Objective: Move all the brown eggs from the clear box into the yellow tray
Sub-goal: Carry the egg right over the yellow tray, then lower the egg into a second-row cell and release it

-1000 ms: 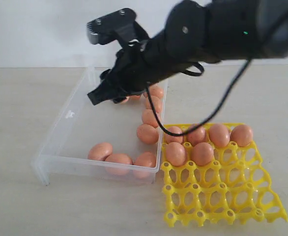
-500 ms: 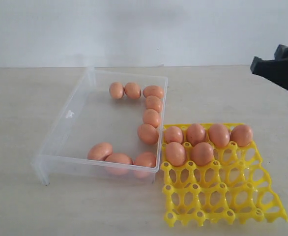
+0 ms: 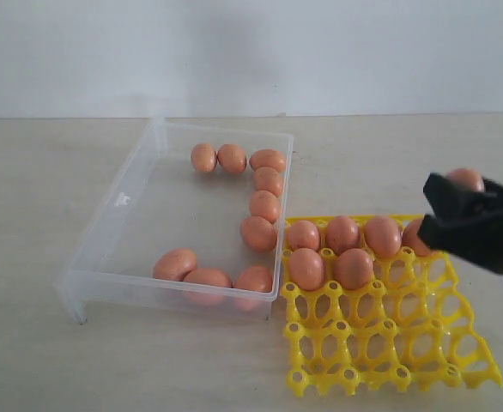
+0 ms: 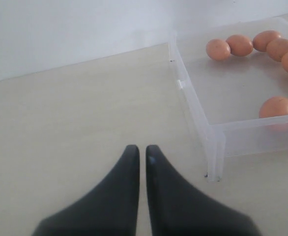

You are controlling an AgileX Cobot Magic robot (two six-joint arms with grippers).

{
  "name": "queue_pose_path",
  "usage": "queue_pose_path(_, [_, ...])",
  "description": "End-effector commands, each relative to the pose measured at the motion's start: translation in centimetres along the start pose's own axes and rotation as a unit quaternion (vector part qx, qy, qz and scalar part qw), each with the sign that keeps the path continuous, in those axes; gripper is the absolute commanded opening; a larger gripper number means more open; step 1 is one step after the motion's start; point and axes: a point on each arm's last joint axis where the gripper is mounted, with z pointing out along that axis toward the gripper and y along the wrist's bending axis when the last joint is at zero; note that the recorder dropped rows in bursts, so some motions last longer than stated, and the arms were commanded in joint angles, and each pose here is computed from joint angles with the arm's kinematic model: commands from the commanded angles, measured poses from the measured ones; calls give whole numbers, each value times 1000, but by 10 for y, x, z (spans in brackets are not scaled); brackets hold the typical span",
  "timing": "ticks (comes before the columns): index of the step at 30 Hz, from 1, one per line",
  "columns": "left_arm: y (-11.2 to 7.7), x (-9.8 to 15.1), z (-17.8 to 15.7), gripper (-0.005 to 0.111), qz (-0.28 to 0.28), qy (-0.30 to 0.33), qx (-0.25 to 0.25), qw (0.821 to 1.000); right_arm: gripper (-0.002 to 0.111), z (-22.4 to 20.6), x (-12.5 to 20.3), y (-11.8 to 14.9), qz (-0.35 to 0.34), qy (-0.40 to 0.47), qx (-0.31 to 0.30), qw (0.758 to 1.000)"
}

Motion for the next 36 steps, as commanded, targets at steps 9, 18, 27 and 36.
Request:
queue_pose_path(9, [0,1,0,4,-6,-1,-2,1000,0,22,21,7,-74,140,-27,987])
queue_pose_path(18, [0,1,0,4,-6,-1,-2,1000,0,60,35,10,-65,167,-24,983])
queue_pose_path(27, [0,1,0,4,-6,-1,-2,1000,0,59,38,14,-42,181,-46,981])
queue_pose_path(36, [0,1,0,4,-6,-1,-2,1000,0,57,44,12,-53,214,-38,975])
